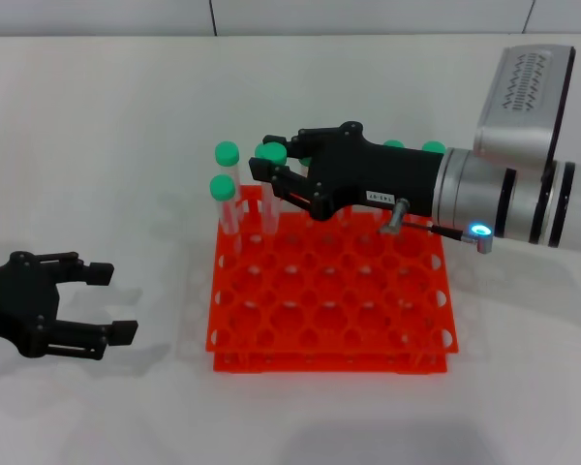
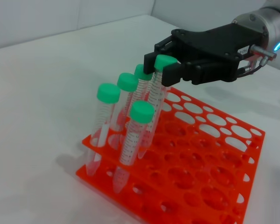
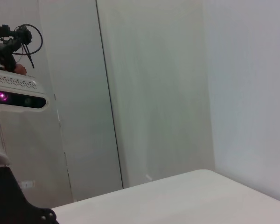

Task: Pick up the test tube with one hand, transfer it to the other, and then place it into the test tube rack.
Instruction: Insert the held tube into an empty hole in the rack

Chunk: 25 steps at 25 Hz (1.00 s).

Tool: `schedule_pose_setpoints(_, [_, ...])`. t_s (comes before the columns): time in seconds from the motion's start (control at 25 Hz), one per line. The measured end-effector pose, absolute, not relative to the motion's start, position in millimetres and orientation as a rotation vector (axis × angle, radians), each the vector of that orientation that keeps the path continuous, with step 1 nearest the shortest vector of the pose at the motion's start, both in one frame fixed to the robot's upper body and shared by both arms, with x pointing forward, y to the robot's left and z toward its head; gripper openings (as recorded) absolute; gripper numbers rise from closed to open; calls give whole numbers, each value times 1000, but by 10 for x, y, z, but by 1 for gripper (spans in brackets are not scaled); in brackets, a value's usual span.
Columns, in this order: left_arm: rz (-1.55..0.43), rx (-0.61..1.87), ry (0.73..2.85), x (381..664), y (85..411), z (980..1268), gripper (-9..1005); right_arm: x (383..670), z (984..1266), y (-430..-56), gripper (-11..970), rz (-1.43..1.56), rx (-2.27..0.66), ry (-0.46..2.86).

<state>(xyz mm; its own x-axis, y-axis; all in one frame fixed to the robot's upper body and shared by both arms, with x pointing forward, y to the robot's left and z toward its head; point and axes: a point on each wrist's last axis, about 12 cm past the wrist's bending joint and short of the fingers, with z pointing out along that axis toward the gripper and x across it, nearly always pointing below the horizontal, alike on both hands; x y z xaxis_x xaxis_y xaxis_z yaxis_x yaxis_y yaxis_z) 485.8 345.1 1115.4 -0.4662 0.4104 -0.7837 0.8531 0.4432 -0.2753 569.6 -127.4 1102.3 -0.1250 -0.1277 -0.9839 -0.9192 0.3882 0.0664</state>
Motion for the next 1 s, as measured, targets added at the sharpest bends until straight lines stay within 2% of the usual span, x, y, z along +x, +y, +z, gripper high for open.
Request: schedule_pose_setpoints(1.0, [-899, 1066, 2057, 4883, 3419, 11152, 890, 5674, 10942, -1261, 304, 883, -978, 1589])
